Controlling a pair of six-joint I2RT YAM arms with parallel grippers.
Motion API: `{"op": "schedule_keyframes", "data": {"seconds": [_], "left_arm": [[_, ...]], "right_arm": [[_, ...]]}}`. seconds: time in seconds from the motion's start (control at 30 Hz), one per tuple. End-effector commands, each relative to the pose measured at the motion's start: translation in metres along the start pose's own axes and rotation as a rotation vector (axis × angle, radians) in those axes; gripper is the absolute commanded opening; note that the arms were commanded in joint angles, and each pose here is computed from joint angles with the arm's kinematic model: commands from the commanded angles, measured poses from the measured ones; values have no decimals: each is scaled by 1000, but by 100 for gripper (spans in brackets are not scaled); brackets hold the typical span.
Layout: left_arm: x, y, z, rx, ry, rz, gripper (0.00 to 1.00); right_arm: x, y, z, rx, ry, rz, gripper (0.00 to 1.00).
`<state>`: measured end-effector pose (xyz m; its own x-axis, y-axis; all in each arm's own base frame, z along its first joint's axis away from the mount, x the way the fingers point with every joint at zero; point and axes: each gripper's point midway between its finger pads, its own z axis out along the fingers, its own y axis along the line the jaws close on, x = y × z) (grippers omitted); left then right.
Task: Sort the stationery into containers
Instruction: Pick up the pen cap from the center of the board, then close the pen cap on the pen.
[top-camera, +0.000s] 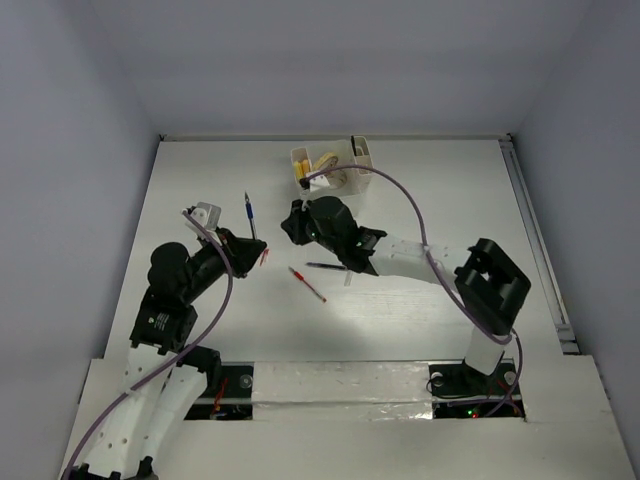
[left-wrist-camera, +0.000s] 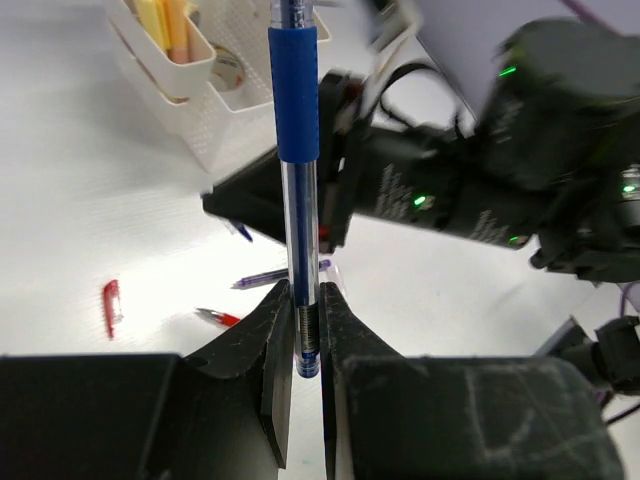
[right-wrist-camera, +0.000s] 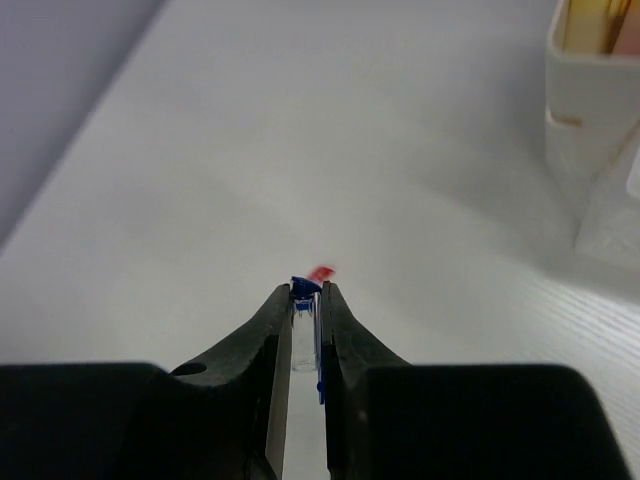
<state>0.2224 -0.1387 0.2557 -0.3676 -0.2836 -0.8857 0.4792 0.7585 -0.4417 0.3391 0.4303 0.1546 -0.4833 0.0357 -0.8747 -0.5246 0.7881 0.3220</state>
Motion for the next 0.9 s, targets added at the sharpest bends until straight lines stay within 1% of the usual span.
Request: {"op": "schedule_keyframes", "data": {"seconds": [0.0,0.17,0.43,0.6,0.87], "left_arm": [[-8,-19,6,115,-19,-14,0],[1,-22,11,151,24,-33,0],[15,-20,15,164,73,-54,0],[19,-19,16,170,90,-66,0],[21,-19,17,169,98,-73,0]], "right_arm": [[-81,37,-32,-150,-260,95,0],[-130,54,-62,-226,-406,136,0],[-189,79,-95,-358,-580,282,0],[-205,91,-107,-437,-622,348,0],[-210,100,-116,-514,-643,393,0]]}}
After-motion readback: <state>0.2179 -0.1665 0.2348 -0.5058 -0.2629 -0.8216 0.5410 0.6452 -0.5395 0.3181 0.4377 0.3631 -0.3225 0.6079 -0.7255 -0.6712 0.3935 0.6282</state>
